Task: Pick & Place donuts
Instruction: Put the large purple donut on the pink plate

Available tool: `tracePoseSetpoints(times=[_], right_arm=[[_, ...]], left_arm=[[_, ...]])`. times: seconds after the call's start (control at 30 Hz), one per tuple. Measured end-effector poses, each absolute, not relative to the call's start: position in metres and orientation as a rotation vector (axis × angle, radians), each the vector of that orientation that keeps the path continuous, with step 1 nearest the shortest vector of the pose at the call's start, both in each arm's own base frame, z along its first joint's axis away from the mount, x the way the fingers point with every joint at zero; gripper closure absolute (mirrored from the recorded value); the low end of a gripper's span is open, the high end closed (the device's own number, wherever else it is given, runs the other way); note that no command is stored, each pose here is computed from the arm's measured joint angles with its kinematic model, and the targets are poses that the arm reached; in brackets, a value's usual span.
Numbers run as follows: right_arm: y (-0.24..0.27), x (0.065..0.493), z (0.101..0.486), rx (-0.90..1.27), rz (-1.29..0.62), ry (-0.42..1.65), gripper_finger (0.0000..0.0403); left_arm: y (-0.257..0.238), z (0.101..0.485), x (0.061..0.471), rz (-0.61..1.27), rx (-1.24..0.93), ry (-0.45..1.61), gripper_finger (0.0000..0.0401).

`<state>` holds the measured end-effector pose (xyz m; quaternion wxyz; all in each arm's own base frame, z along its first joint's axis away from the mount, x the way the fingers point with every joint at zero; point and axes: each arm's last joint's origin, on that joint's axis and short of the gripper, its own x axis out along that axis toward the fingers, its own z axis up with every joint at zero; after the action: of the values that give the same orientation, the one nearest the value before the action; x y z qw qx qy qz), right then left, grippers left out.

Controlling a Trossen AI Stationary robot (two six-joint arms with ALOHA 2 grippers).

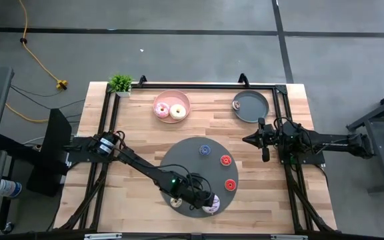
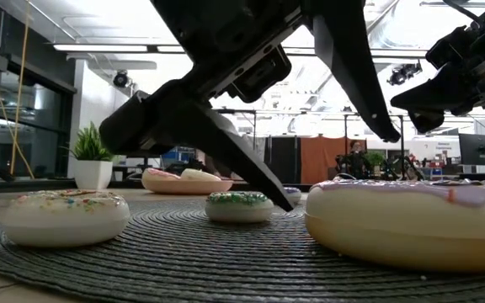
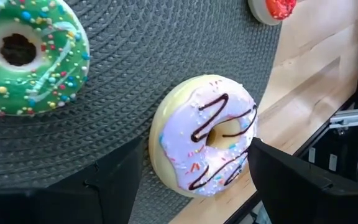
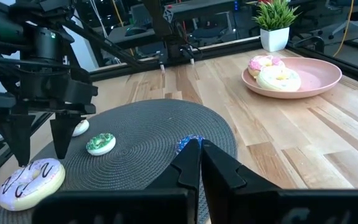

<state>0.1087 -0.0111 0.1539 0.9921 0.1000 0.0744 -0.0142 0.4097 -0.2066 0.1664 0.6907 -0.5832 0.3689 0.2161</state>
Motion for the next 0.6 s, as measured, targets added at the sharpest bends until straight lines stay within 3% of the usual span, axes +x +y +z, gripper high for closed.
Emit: tracePoseSetpoints(times=[0.6], right_arm=[[-0.011,0.109,0.154,0.201,-0.029,0.15,0.0393]], left_arm=[[-0.213,0.163,0.423,0.474,-1.288,0.831,0.0124]])
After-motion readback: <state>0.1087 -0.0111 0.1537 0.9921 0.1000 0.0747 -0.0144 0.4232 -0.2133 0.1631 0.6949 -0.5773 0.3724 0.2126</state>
